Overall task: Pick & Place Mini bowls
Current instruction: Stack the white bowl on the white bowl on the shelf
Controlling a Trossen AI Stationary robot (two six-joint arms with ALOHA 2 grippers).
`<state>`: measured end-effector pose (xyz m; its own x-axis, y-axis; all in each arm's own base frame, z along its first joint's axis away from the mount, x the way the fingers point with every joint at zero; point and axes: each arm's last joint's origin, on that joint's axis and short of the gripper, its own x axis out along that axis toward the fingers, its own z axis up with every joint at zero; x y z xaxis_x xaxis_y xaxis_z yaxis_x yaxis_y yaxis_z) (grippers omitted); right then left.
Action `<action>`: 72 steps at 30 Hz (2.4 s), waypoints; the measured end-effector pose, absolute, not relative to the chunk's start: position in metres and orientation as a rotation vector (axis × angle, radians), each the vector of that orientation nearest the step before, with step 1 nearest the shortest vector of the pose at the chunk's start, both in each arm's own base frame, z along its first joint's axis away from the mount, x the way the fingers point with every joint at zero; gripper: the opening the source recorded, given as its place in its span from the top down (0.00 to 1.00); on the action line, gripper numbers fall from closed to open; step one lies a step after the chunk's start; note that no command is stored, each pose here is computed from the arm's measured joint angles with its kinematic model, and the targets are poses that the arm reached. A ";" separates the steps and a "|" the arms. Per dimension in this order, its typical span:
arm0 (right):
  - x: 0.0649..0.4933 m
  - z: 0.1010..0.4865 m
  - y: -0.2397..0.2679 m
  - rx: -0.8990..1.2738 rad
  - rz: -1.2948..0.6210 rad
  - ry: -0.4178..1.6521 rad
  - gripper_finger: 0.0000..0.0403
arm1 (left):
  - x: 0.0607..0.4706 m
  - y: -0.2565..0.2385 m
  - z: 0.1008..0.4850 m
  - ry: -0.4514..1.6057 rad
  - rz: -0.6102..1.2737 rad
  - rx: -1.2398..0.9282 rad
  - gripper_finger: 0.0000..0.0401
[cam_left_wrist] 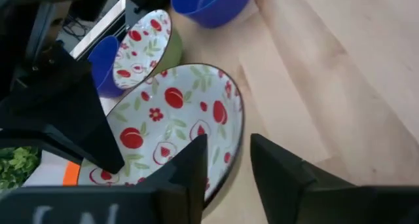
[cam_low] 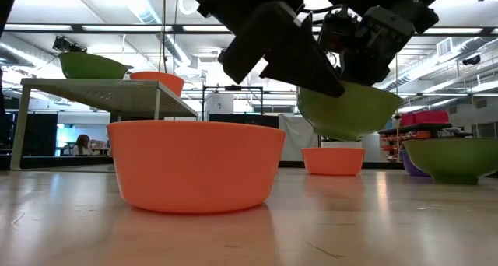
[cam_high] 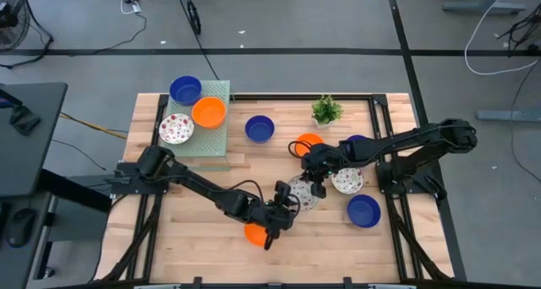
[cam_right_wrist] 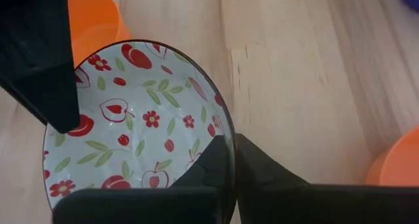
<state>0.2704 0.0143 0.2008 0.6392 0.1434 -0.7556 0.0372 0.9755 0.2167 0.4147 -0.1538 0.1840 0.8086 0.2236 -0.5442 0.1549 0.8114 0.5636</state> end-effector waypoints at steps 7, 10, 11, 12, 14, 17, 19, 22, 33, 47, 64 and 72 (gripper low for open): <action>0.271 0.201 0.014 0.219 0.059 0.872 0.97 | 0.414 -0.151 0.182 0.667 0.037 0.638 0.82; 0.271 0.201 0.014 0.209 0.077 0.867 0.97 | 0.414 -0.151 0.182 0.666 0.020 0.635 0.86; 0.271 0.202 0.015 0.211 0.086 0.865 0.97 | 0.414 -0.152 0.182 0.665 0.012 0.633 0.87; 0.271 0.202 0.015 0.214 0.092 0.862 0.97 | 0.414 -0.152 0.182 0.664 0.006 0.631 0.88; 0.272 0.202 0.015 0.217 0.101 0.858 0.97 | 0.414 -0.152 0.182 0.664 -0.008 0.626 0.90; 0.272 0.202 0.015 0.215 0.106 0.857 0.97 | 0.414 -0.153 0.183 0.658 -0.019 0.614 0.89; 0.272 0.202 0.015 0.215 0.108 0.858 0.97 | 0.415 -0.153 0.183 0.657 -0.024 0.600 0.86; 0.272 0.200 0.016 0.215 0.118 0.872 0.97 | 0.414 -0.152 0.182 0.664 -0.025 0.600 0.78; 0.280 0.188 0.018 0.236 0.160 0.892 0.98 | 0.411 -0.149 0.175 0.711 -0.053 0.612 0.56; 0.283 0.191 0.018 0.241 0.164 0.857 0.97 | 0.414 -0.146 0.176 0.686 -0.166 0.639 0.94; 0.273 0.252 0.019 0.050 0.225 0.466 0.66 | 0.413 -0.153 0.176 0.669 -0.140 0.562 0.97; 0.227 0.283 0.048 -0.048 0.187 0.433 0.64 | 0.393 -0.149 0.221 0.756 0.090 0.511 0.97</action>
<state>0.2269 0.0477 0.2831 0.8909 0.1696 -0.4214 -0.1902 0.9817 -0.0070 0.3928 -0.1490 0.2213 0.7302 0.2579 -0.6327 0.1019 0.8746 0.4741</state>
